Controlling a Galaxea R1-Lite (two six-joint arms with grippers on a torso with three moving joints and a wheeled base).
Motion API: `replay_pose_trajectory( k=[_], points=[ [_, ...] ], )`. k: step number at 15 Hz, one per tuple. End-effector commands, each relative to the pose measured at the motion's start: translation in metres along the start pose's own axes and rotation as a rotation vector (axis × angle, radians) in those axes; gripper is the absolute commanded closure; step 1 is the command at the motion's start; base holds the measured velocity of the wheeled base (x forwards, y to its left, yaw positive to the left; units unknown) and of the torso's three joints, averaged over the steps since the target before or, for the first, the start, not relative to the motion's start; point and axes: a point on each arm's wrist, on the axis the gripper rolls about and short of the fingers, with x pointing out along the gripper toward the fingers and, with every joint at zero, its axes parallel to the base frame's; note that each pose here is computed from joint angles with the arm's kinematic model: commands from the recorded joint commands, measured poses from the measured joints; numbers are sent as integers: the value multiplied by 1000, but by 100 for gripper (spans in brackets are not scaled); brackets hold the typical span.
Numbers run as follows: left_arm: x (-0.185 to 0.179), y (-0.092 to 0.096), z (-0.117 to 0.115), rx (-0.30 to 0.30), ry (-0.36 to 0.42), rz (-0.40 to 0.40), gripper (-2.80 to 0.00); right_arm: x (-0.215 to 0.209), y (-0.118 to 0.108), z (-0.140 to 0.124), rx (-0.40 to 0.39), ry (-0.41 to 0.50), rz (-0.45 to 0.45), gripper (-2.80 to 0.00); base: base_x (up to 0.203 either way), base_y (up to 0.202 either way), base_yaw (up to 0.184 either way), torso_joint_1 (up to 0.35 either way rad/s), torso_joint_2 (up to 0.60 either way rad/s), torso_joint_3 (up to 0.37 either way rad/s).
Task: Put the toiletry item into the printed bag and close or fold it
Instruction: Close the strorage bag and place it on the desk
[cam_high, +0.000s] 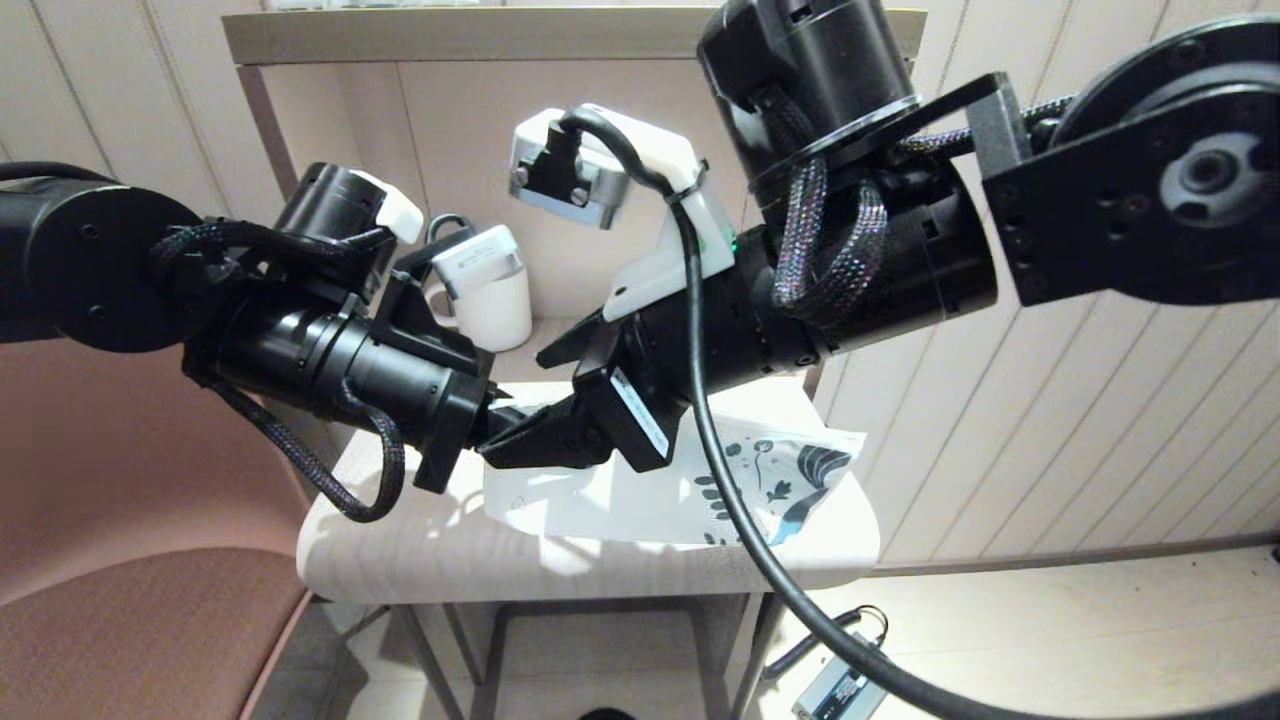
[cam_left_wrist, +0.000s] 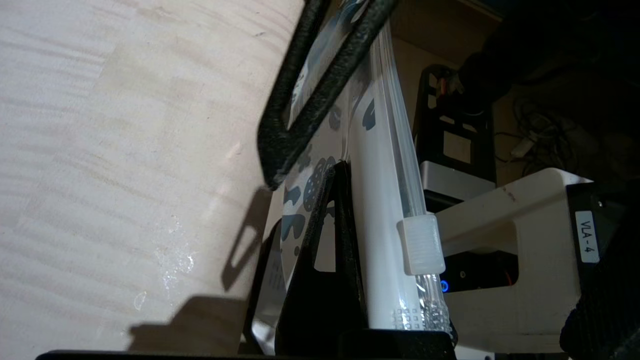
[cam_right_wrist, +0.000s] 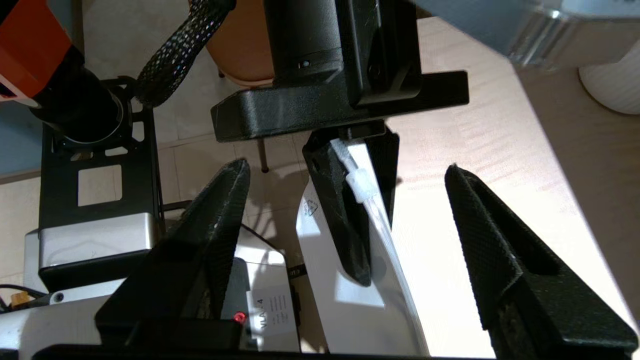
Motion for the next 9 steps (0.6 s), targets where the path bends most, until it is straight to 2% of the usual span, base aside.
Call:
replay_pose_trajectory(
  k=[1, 4, 5, 9],
  points=[
    [0, 0, 0, 1, -2, -5, 0, 3, -1, -1, -2, -1, 3, -280, 0, 0, 0, 0, 0, 0],
    [1, -1, -1, -2, 1, -8, 0, 0, -1, 0, -2, -3, 0, -280, 0, 0, 0, 0, 0, 0],
    [1, -1, -1, -1, 2, -9, 0, 0, -1, 0, -2, -2, 0, 0, 0, 0, 0, 0, 0, 0],
    [1, -1, -1, 1, 2, -9, 0, 2, -2, -1, -3, 1, 0, 0, 0, 0, 0, 0, 0, 0]
  ],
)
